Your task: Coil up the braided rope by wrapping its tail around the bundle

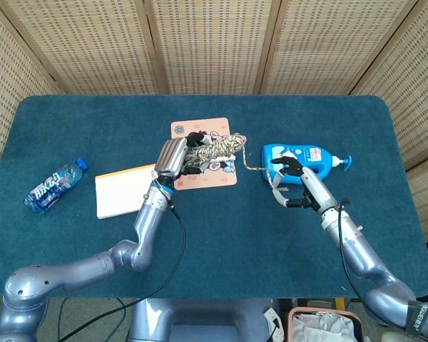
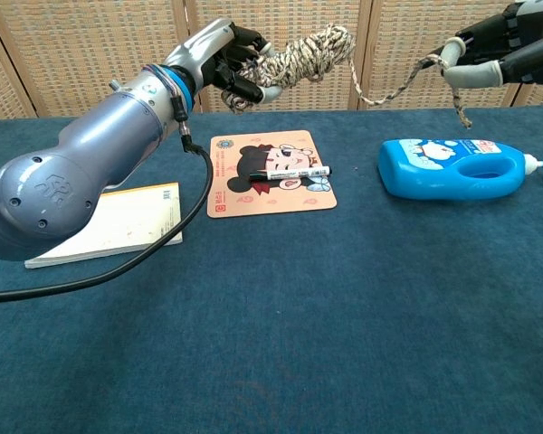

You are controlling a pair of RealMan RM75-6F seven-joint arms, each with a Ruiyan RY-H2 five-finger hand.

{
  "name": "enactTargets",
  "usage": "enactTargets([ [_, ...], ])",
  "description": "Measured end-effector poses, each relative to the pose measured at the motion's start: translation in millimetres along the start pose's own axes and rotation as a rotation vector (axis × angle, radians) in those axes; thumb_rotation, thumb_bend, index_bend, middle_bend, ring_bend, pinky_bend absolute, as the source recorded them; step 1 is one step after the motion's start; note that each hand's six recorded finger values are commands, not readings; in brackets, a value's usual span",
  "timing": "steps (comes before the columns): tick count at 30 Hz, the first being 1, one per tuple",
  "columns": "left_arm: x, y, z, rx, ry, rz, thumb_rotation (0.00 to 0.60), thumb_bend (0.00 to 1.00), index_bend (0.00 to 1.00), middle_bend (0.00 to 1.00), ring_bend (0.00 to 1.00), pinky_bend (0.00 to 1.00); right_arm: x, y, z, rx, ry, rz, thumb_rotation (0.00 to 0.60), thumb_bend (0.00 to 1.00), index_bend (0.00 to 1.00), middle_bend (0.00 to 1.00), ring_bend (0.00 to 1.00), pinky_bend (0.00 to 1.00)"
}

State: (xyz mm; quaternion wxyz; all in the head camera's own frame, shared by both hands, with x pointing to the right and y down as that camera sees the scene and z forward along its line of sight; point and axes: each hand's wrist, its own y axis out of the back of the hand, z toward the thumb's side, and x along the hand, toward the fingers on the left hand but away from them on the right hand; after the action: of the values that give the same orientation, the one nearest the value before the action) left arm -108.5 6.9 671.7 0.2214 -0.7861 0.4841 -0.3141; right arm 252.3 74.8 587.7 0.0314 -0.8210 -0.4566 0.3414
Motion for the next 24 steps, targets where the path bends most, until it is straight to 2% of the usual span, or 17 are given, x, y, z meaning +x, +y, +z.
enactTargets([
  [4, -1, -3, -4, 0.011, 0.004, -0.005, 0.6, 0.56, 0.71, 0.58, 0.51, 0.6, 6, -6, 8, 0.034, 0.031, -0.001, 0.6, 0.43, 0.72, 0.16, 0.0, 0.0],
  [13, -2, -4, -6, 0.006, 0.006, -0.005, 0.6, 0.56, 0.71, 0.58, 0.51, 0.6, 13, -18, 9, 0.051, 0.023, 0.043, 0.6, 0.43, 0.7, 0.16, 0.0, 0.0],
  [14, -2, -4, -6, 0.004, 0.004, -0.004, 0.6, 0.56, 0.71, 0.58, 0.51, 0.6, 13, -18, 9, 0.054, 0.023, 0.046, 0.6, 0.43, 0.66, 0.15, 0.0, 0.0],
  [16, -2, -3, -4, -0.001, -0.001, -0.003, 0.6, 0.56, 0.71, 0.58, 0.51, 0.6, 13, -19, 9, 0.061, 0.026, 0.055, 0.6, 0.34, 0.46, 0.09, 0.0, 0.0],
  [19, -3, -1, -1, -0.004, -0.013, 0.001, 0.6, 0.56, 0.71, 0.58, 0.51, 0.6, 14, -20, 9, 0.072, 0.034, 0.071, 0.6, 0.23, 0.23, 0.02, 0.0, 0.0],
  [21, -3, 0, 2, -0.009, -0.022, 0.002, 0.6, 0.56, 0.71, 0.58, 0.51, 0.6, 16, -20, 9, 0.079, 0.04, 0.077, 0.6, 0.2, 0.15, 0.0, 0.0, 0.0],
  [24, -4, 3, 7, -0.013, -0.037, 0.004, 0.6, 0.56, 0.71, 0.58, 0.51, 0.6, 20, -16, 8, 0.093, 0.048, 0.075, 0.6, 0.18, 0.09, 0.0, 0.0, 0.0],
])
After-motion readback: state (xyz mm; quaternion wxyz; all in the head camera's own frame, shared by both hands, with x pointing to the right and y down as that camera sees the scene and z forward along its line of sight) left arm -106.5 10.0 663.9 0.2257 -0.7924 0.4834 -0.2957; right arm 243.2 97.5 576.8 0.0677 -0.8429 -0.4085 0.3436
